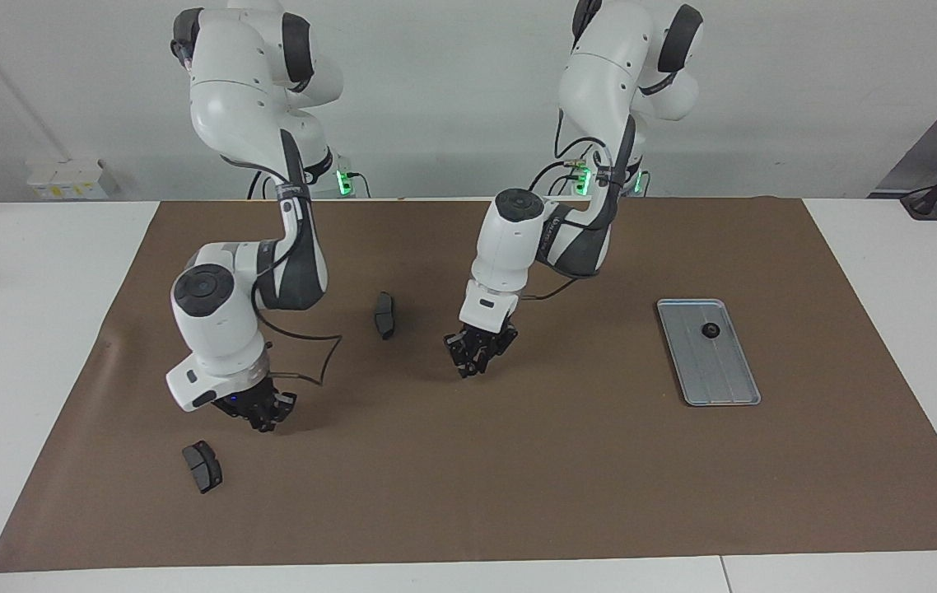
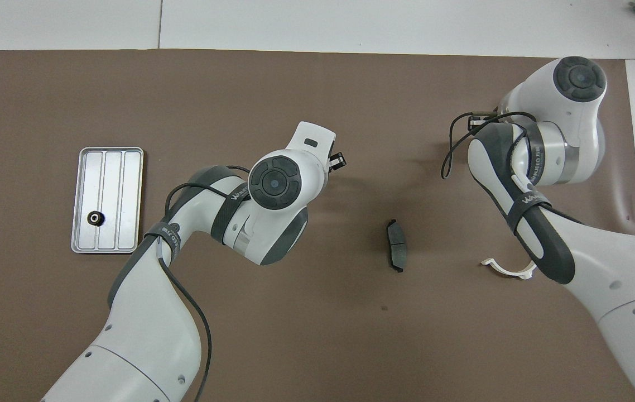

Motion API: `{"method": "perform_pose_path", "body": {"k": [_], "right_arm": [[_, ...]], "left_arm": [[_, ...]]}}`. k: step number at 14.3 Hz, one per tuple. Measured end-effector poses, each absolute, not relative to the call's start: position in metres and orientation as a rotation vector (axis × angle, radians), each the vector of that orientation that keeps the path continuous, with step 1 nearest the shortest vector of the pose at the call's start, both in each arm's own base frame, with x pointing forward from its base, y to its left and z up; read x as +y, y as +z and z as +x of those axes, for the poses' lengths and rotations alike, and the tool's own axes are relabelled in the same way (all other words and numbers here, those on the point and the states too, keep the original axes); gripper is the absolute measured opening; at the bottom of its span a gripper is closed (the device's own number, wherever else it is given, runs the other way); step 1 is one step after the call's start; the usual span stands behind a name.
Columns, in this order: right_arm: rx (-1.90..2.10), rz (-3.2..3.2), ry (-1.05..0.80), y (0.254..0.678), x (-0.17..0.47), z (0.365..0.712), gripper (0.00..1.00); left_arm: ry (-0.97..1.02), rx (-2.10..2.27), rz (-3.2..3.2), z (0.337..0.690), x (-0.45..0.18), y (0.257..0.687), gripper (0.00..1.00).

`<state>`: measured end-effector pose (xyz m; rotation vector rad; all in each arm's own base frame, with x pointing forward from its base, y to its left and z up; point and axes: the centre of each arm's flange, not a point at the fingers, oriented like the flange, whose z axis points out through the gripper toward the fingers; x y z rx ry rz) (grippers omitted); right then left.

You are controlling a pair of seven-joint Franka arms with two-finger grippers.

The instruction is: Place bearing gear from tray to pile

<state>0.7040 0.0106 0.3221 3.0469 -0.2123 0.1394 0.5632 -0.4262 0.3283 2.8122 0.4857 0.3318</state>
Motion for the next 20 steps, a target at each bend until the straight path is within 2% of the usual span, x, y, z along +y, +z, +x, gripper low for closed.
{"method": "perform_pose_path", "body": {"k": [4,5,9,11,12,15,17,20], "right_arm": [[-0.284,3.038,0.089,0.311,-0.030,0.698,0.24],[-0.294,3.037,0.082,0.309,-0.034,0.696,0.30],[-0.293,3.039,0.075,0.307,-0.034,0.695,0.74],[-0.278,3.045,0.083,0.309,-0.027,0.696,0.96],[-0.264,3.047,0.092,0.310,-0.020,0.698,1.00],[-0.195,3.057,0.128,0.318,0.013,0.702,1.00],[-0.167,3.073,0.163,0.325,0.055,0.704,1.00],[-0.158,3.109,0.230,0.331,0.154,0.694,1.00]], "left_arm": [[0.351,0.515,2.768,0.564,-0.424,0.324,0.34],[0.346,0.519,2.767,0.561,-0.424,0.320,0.34],[0.330,0.522,2.775,0.553,-0.425,0.307,0.39],[0.329,0.524,2.775,0.552,-0.425,0.306,0.55],[0.327,0.529,2.775,0.552,-0.425,0.306,0.64],[0.294,0.602,2.784,0.553,-0.421,0.317,0.98],[0.269,0.694,2.806,0.570,-0.387,0.358,1.00],[0.221,0.822,2.853,0.602,-0.274,0.433,1.00]]}}
